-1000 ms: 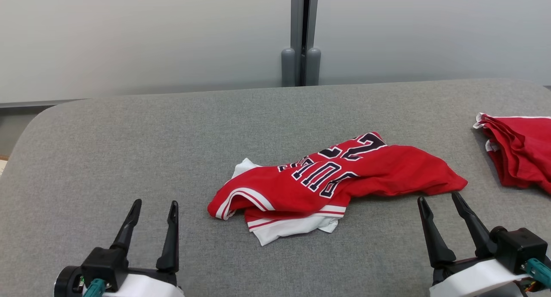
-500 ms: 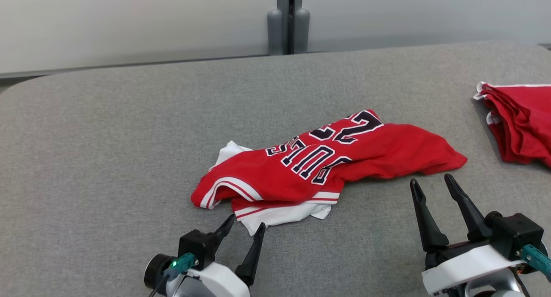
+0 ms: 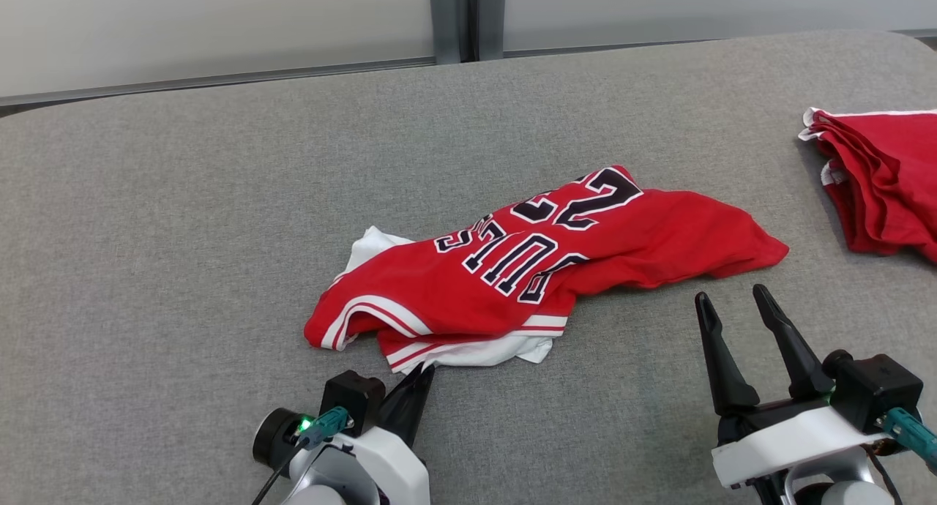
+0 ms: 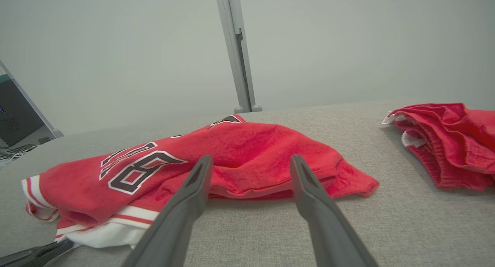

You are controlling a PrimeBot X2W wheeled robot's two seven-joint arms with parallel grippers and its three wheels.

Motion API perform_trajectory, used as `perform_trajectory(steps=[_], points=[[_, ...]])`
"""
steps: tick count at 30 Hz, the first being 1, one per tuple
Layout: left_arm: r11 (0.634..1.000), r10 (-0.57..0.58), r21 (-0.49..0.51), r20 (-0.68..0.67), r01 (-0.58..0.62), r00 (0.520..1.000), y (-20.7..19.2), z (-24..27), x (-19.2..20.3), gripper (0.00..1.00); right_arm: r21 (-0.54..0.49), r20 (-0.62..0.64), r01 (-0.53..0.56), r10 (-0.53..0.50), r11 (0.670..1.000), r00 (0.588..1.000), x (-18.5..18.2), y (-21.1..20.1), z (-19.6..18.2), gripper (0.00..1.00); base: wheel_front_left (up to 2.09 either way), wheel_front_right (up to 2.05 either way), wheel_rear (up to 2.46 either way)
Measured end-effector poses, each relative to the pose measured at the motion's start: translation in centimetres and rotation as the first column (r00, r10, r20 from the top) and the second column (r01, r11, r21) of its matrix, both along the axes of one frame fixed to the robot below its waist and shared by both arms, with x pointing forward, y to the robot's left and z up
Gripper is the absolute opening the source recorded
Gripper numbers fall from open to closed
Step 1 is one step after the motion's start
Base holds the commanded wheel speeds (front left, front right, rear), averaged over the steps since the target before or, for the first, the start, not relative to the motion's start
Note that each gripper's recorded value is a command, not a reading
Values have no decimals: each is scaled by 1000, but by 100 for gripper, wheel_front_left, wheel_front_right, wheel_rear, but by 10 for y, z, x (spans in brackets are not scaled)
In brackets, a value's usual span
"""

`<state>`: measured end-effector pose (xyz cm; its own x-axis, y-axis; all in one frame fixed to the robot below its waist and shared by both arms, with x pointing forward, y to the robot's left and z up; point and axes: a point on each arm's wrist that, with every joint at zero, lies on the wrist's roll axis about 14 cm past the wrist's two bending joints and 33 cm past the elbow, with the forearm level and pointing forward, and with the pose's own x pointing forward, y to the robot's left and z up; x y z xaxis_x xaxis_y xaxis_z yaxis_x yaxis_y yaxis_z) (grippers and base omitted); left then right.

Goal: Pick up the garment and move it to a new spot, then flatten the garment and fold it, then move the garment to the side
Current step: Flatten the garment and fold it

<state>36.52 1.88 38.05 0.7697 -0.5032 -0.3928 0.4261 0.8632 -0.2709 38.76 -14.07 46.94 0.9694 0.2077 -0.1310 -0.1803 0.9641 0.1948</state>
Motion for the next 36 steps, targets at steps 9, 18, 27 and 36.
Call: perform_trajectory(steps=[9,18,27,36], points=[[995,22,-96,281,5,959,6,92,24,0,18,17,-9,9,1000,1000,6,5,4,100,0,0,0],[991,125,-80,341,-103,932,49,132,23,0,33,25,-31,30,999,999,11,14,5,100,0,0,0],[974,225,-14,92,-224,970,87,62,8,0,46,17,-36,35,998,999,18,17,2,100,0,0,0],[957,290,-31,40,-289,956,95,35,14,100,47,13,-20,19,999,1000,20,11,1,100,0,0,0]])
